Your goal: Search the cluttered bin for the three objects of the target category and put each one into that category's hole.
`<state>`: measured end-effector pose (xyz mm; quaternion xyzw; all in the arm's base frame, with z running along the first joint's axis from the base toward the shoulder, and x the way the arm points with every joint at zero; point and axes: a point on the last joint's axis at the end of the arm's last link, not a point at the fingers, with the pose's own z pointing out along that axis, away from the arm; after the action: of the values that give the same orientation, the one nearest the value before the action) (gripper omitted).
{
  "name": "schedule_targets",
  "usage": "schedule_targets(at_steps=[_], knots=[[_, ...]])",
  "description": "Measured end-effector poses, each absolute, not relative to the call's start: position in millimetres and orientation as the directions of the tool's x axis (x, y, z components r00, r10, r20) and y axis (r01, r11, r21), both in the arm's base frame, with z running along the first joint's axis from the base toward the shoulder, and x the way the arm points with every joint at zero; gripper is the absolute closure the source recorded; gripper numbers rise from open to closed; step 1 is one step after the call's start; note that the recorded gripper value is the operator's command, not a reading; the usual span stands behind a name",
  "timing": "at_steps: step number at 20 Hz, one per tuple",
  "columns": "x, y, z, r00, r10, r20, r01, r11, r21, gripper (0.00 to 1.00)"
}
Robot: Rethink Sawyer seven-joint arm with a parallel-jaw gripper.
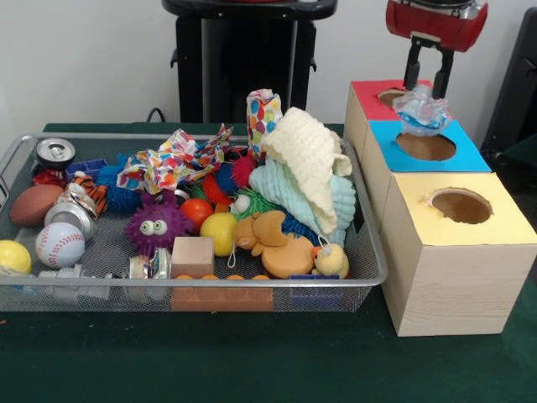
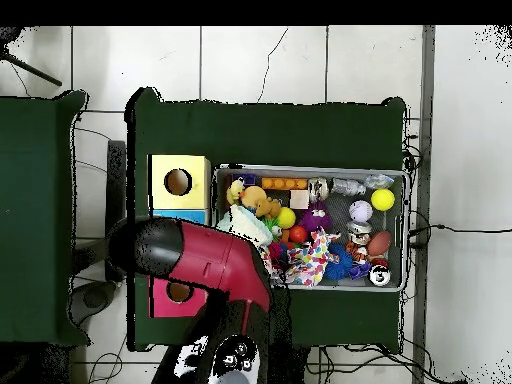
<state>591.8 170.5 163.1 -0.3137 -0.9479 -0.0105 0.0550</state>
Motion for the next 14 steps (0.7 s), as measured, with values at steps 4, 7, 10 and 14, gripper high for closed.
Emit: schedule_targets(at_steps=[4, 7, 10, 14], knots=[[593, 170, 152, -0.782, 0.615, 0.104, 0.617, 0.787, -0.017, 1.0], [595, 168, 143, -0.778, 0.621, 0.091, 0.623, 0.782, -0.018, 1.0], [597, 166, 136, -0.779, 0.623, 0.07, 0.624, 0.782, -0.016, 1.0], [599, 165, 130, -0.78, 0.624, 0.044, 0.624, 0.781, -0.012, 1.0]])
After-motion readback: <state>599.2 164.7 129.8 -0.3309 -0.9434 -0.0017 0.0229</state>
